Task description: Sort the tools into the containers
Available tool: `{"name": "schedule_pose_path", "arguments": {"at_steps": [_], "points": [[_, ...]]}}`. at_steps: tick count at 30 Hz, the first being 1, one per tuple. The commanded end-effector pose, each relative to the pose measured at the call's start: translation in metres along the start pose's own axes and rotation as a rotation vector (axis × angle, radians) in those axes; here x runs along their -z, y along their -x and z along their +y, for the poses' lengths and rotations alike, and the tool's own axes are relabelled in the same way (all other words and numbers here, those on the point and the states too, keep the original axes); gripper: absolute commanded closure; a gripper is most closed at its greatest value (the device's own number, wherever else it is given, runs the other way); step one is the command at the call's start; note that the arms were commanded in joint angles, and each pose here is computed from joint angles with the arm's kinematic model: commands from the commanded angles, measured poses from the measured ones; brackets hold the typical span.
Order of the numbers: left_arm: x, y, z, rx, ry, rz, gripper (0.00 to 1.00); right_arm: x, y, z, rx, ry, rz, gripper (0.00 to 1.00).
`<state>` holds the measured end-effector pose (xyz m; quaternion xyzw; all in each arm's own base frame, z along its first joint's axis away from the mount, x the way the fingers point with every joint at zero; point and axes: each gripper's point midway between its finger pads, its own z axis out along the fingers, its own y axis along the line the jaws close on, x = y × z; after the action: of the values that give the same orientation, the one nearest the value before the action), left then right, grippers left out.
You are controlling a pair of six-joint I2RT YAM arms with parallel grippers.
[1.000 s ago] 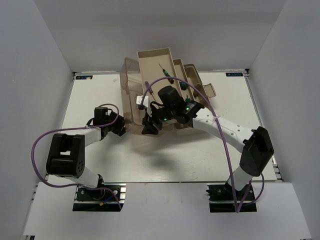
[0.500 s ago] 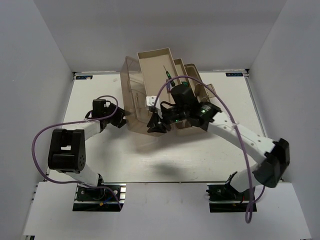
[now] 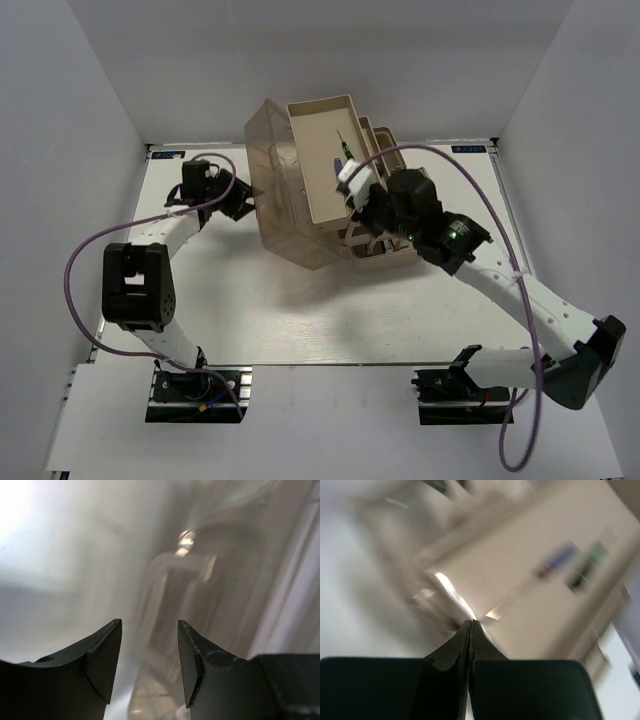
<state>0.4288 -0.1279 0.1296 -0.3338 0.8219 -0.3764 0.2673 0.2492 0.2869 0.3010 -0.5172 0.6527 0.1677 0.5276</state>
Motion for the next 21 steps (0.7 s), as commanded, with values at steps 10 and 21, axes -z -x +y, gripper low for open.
{"name": "schedule_pose_path", "arguments": {"at_steps": [10,21], "points": [[-0.001,0.023,-0.138,-0.211,-0.235,0.033,0.41,0.091,-0.128,-0.163,-0.416,-0.695,0.403,1.0],[-0.025,-0.01,-0.203,-0.289,-0.344,0.153,0.41,0.053,-0.237,-0.146,-0.806,-0.377,0.553,1.0]]}}
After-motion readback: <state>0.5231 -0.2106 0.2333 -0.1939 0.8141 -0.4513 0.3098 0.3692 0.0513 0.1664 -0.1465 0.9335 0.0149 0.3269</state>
